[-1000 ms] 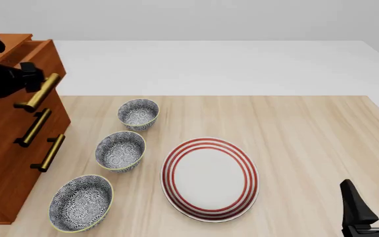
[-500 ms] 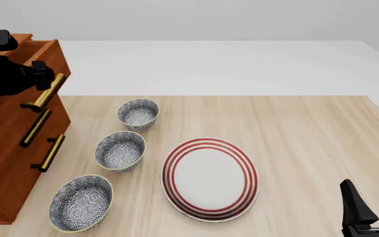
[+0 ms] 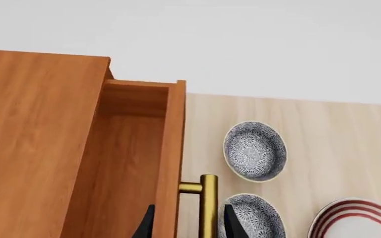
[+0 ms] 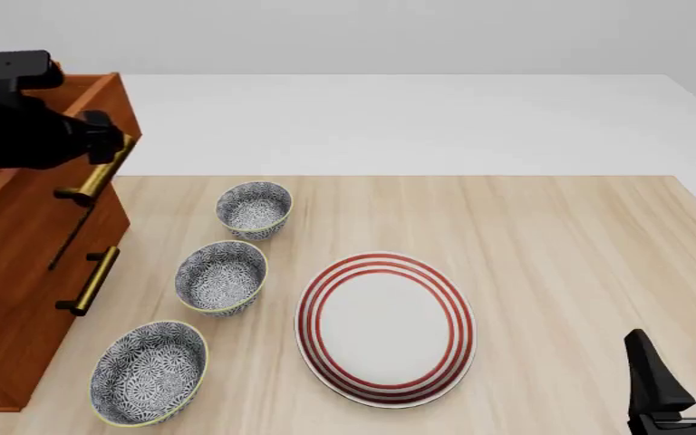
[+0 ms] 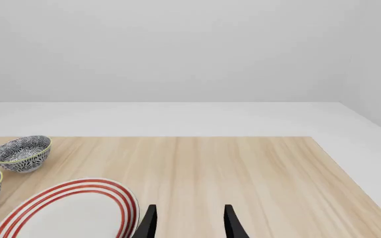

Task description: Open the top drawer of the cabinet.

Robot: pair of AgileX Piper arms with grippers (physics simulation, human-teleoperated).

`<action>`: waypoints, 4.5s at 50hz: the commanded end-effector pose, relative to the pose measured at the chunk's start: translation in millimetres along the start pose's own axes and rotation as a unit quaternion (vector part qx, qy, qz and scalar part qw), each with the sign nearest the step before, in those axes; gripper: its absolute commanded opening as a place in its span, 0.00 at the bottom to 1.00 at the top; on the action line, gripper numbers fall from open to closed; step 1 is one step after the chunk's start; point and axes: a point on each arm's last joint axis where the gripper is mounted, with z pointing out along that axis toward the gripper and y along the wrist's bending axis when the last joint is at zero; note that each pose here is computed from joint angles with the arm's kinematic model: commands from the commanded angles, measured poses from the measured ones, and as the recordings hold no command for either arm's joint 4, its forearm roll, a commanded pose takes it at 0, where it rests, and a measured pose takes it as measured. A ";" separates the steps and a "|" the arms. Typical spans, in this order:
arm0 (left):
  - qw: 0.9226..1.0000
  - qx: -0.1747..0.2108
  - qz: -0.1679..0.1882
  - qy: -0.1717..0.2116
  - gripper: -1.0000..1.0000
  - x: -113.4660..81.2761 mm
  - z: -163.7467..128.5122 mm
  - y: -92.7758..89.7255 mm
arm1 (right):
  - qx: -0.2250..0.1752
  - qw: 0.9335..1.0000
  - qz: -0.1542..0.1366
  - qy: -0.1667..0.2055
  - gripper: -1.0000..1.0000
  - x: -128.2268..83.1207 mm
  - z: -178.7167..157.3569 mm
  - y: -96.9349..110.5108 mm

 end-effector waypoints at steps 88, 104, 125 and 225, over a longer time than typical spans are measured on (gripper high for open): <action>0.989 0.121 0.037 0.072 1.00 38.8 17.2 -96.9 | 0.000 1.000 0.000 0.000 1.00 0.0 0.0 0.0; 0.988 0.119 0.020 0.091 1.00 37.9 24.8 -102.1 | 0.000 1.000 0.000 0.000 1.00 0.0 0.0 0.0; 0.985 0.111 0.023 0.131 1.00 41.8 47.0 -108.4 | 0.000 1.000 0.000 0.000 1.00 0.0 0.0 0.0; 0.987 0.144 0.064 0.000 1.00 -70.6 -61.2 -106.8 | 0.000 1.000 0.000 0.000 1.00 0.0 0.0 0.0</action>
